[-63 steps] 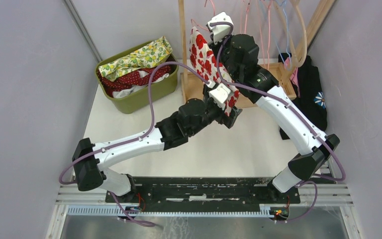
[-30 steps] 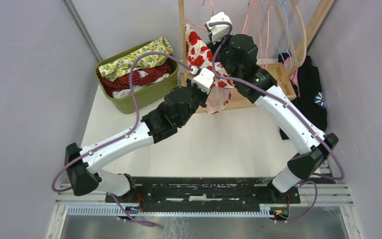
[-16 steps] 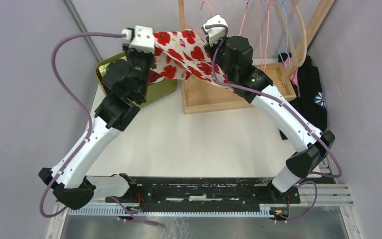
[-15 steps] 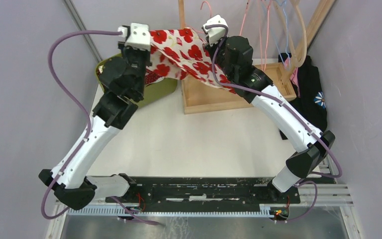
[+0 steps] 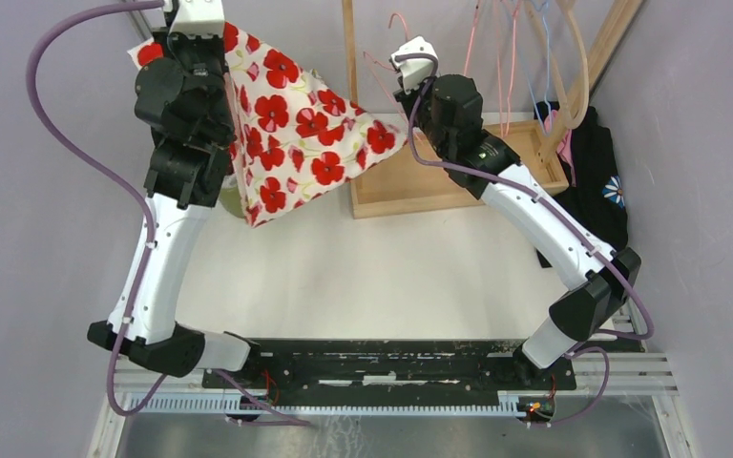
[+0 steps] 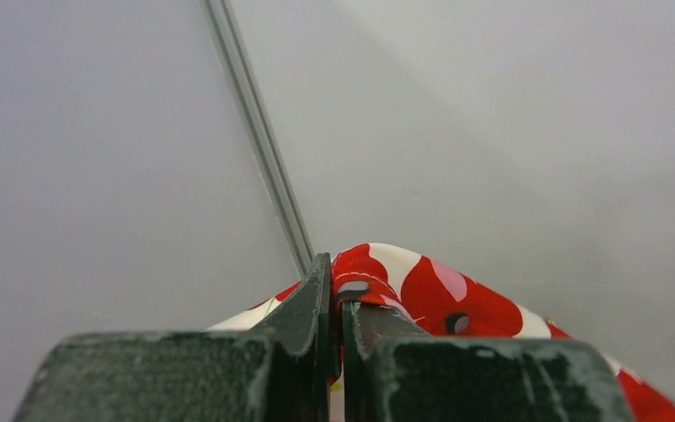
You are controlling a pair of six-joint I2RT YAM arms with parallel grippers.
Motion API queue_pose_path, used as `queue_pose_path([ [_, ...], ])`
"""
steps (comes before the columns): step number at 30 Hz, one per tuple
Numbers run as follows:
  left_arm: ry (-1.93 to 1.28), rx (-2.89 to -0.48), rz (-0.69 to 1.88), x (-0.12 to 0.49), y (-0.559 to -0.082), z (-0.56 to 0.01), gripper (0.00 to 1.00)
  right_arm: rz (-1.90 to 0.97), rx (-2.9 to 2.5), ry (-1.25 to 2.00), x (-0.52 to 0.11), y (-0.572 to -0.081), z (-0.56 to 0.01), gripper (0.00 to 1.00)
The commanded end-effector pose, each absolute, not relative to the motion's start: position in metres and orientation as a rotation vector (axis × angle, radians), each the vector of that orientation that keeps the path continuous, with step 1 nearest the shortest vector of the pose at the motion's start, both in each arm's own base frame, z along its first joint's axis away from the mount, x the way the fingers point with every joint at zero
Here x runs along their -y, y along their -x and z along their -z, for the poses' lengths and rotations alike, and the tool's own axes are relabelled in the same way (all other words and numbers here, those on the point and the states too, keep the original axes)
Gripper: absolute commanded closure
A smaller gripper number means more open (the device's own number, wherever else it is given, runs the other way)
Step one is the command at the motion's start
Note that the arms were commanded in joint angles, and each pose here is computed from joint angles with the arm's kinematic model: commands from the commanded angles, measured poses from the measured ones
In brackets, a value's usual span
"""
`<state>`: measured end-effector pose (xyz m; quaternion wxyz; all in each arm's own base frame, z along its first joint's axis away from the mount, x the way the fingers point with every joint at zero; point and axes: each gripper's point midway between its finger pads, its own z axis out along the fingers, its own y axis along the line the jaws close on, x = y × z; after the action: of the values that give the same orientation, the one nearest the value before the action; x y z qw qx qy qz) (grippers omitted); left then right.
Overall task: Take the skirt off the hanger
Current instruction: Remove the skirt from the hanger, then place the skirt in the bin.
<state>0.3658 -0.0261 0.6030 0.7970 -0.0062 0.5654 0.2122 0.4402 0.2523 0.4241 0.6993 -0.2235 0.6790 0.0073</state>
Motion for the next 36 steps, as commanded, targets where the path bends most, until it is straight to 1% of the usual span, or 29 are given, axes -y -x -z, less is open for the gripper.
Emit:
queue_pose_path([
  [1, 0.042, -1.149, -0.493, 0.009, -0.369, -0.631, 0.97, -0.034, -1.420, 0.383, -0.225, -0.432, -0.468, 0.99],
  [5, 0.061, -1.117, -0.495, -0.006, -0.391, -0.643, 0.97, -0.033, -1.423, 0.363, -0.216, -0.436, -0.467, 0.99],
  [10, 0.103, -1.045, -0.418, -0.022, -0.416, -0.663, 0.97, -0.019, -1.421, 0.326, -0.200, -0.444, -0.469, 0.99],
  [14, 0.089, -1.037, -0.342, -0.018, -0.447, -0.657, 0.97, -0.017, -1.426, 0.309, -0.194, -0.450, -0.467, 0.99],
  [22, 0.054, -1.159, -0.192, -0.010, -0.522, -0.583, 0.97, -0.006, -1.463, 0.287, -0.183, -0.464, -0.452, 0.99],
  [25, 0.066, -1.210, -0.147, -0.017, -0.548, -0.553, 0.97, 0.003, -1.479, 0.274, -0.176, -0.468, -0.445, 0.99],
  [30, 0.084, -1.261, -0.116, -0.033, -0.568, -0.527, 0.97, 0.021, -1.496, 0.248, -0.161, -0.476, -0.439, 0.99],
  [33, 0.074, -1.309, -0.151, -0.036, -0.573, -0.506, 0.97, 0.015, -1.504, 0.230, -0.154, -0.481, -0.437, 0.99],
  [36, 0.072, -1.383, -0.219, -0.046, -0.579, -0.471, 0.97, 0.012, -1.514, 0.223, -0.151, -0.485, -0.431, 0.99],
])
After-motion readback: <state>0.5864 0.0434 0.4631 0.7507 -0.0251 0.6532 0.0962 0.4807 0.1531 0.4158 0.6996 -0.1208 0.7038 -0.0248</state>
